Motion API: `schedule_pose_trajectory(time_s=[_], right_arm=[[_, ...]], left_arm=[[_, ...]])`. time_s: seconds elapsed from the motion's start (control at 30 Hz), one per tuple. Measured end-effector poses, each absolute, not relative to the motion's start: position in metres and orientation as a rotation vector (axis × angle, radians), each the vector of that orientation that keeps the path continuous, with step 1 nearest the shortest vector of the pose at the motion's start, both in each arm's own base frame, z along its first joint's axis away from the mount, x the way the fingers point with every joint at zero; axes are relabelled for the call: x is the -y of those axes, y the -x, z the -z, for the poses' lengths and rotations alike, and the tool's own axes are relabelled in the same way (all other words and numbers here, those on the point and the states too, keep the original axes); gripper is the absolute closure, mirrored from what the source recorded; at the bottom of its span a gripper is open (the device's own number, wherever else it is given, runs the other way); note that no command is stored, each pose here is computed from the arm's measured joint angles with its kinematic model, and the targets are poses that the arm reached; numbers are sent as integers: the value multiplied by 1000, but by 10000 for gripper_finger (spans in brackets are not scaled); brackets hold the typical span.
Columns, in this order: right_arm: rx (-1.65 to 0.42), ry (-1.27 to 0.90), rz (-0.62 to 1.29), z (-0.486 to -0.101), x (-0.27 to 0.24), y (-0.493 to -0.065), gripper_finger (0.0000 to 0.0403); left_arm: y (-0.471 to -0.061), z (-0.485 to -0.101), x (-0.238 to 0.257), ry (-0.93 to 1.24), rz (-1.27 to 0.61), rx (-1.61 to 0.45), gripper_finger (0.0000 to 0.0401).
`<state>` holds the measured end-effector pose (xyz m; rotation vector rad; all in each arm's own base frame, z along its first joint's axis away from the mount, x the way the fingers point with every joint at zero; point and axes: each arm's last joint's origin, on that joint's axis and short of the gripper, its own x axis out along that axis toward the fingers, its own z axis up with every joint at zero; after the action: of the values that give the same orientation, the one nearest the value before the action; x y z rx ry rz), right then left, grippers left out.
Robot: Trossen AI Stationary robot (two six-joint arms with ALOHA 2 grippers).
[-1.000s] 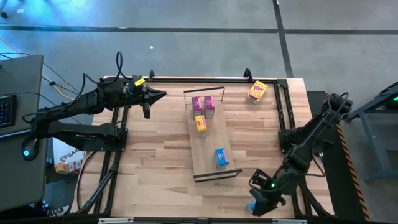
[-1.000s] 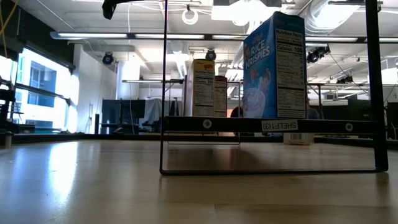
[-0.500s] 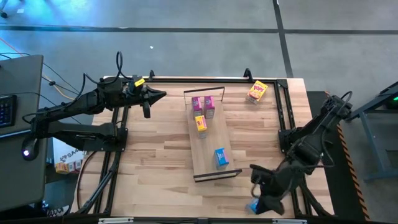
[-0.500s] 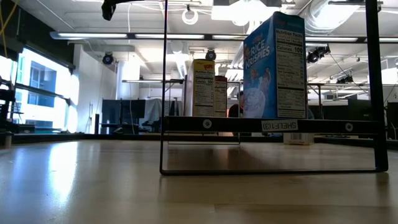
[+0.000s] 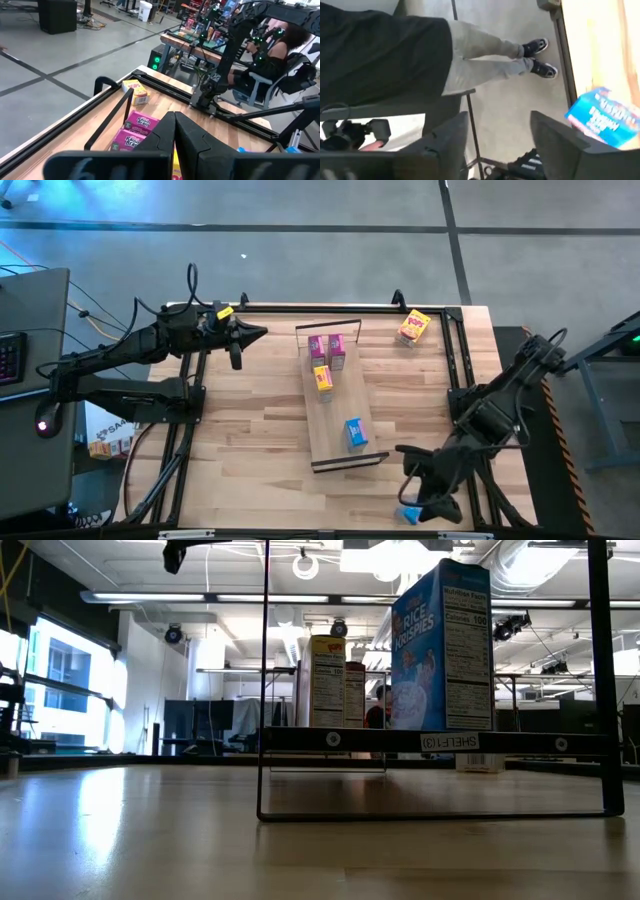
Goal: Stack cereal on shelf
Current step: Put the blue cereal box on the shelf aligned with the other blue cereal box
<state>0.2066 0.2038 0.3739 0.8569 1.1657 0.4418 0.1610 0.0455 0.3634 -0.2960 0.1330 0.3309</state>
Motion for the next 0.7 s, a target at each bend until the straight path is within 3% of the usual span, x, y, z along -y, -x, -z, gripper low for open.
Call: schedule_pose_trajectory(time_s=[0.3,0.7], right_arm=[[-1155,-622,-608,-361,-214,-215,101],[-1204,7,-761,-341,-233,-209,95]], left_arm=[[-161,-363,-46,302,-331,-134,401],[-161,-363,-45,348,-329,-127,401]])
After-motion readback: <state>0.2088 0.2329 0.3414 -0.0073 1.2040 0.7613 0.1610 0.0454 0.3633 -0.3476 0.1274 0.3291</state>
